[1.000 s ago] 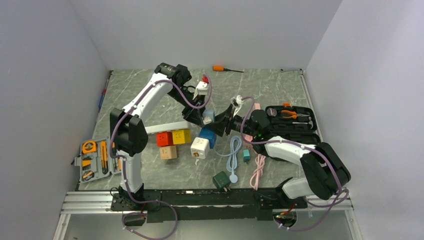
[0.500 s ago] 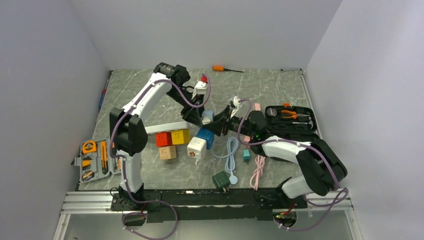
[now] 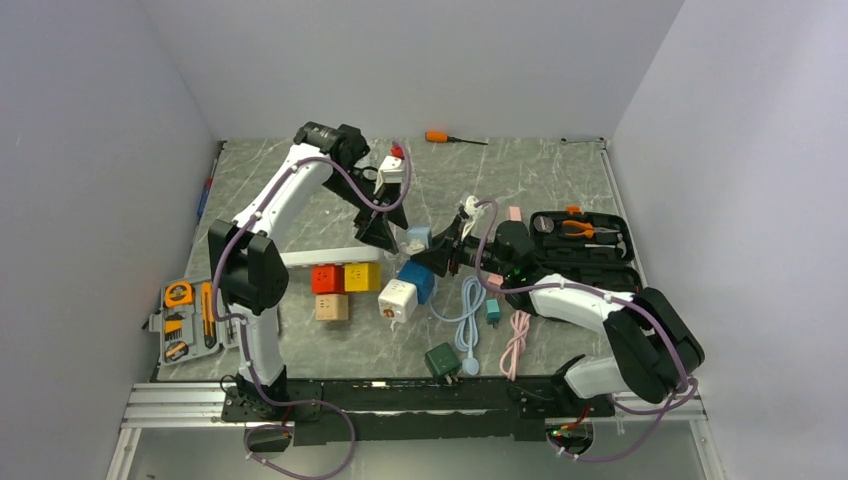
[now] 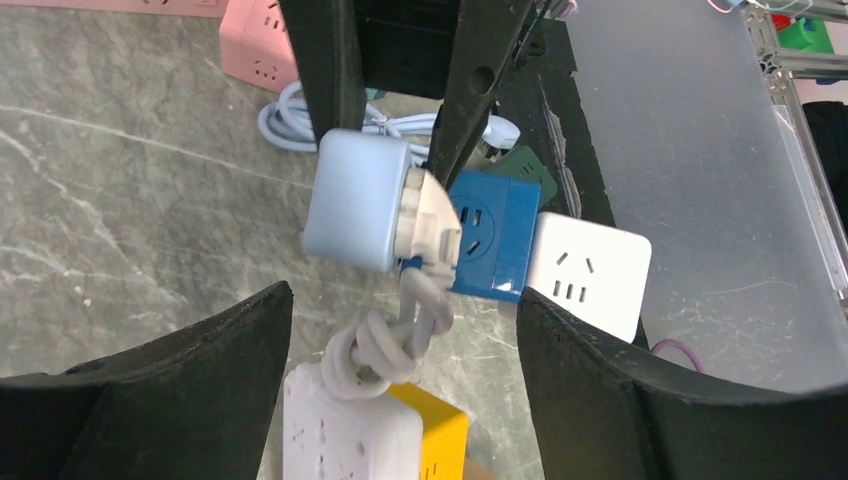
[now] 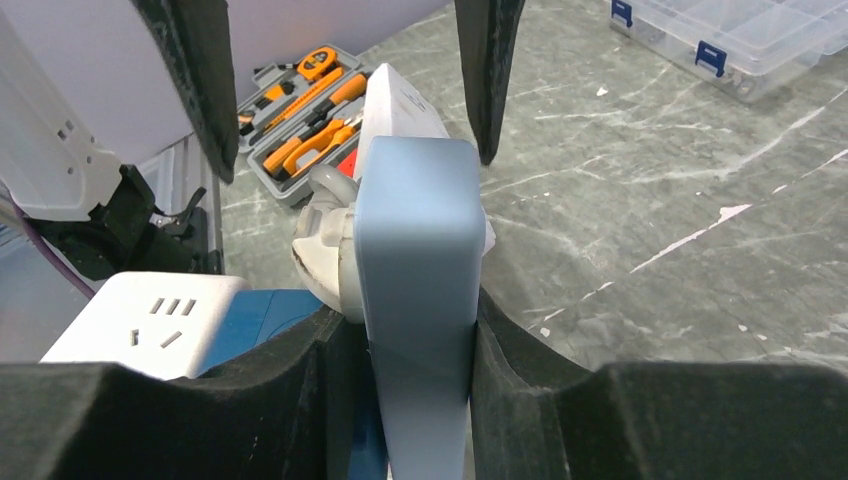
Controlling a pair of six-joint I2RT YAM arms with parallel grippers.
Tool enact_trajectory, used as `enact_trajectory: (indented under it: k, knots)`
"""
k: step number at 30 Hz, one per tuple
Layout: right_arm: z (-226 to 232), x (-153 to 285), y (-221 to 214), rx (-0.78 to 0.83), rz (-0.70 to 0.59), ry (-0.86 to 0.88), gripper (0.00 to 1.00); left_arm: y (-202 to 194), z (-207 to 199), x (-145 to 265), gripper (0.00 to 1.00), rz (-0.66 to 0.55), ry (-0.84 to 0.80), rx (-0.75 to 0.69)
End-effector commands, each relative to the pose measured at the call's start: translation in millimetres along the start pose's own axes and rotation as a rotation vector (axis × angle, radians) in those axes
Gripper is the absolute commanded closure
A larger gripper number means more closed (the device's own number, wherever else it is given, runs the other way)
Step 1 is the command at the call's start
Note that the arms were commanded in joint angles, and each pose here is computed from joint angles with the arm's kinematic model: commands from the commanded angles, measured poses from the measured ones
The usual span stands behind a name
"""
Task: Pull the plug off the socket
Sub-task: Remove the plug from the socket.
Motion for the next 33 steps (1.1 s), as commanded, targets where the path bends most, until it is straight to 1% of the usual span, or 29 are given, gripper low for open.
enact_trajectory:
  k: [1,3,9,16,18,19,22,25,27,30,33]
  knots:
    - [31.9,6.7,48.4,0.125,-0.144,0.082,1.00,11.5,-3.2,20.0,0.17,0.005,0.055,-0.065]
    - [34.6,7.0,52.8,0.131,-0.153,0.088,1.00,6.5,-2.9,17.5,0.18,0.005,0.048,-0.048]
    - [39.7,6.4,65.4,0.152,-0.188,0.093,1.00,-9.9,-13.9,-15.2,0.28,0.015,-0.046,-0.001]
    - [41.0,0.3,71.1,0.139,-0.200,0.114,1.00,3.6,-3.2,-23.8,0.42,-0.005,-0.061,-0.011]
    - [38.3,-1.2,71.4,0.138,-0.202,0.106,1.00,5.0,-4.8,-25.5,0.49,-0.004,-0.076,-0.006]
    - [37.8,-2.0,70.8,0.138,-0.200,0.105,1.00,4.3,-5.6,-26.2,0.54,0.000,-0.080,-0.003]
    - [38.4,-2.1,68.9,0.143,-0.189,0.111,1.00,3.4,-6.0,-25.0,0.74,0.008,-0.075,-0.013]
    - [39.2,-2.0,65.7,0.140,-0.166,0.119,0.83,4.9,-4.1,-24.6,0.92,0.008,-0.064,-0.018]
    - [40.9,-0.4,63.9,0.141,-0.160,0.126,0.74,6.9,-2.1,-24.6,1.00,0.002,-0.060,-0.018]
    - [40.5,3.2,58.8,0.143,-0.146,0.118,0.61,11.8,-1.0,-21.2,1.00,-0.006,-0.050,-0.030]
    - [38.8,6.8,50.9,0.139,-0.122,0.108,0.54,14.2,-0.7,-15.1,1.00,-0.014,-0.035,-0.032]
Point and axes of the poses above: each gripper's point midway between its finger pads, its own x axis back along the fingers, its own z axis along the line the jaws close on, y = z × x, the point moved 2 cm from there along x, back along the fingers, and after that the axes turned 15 degrees about -x, right-handed, at the moved point
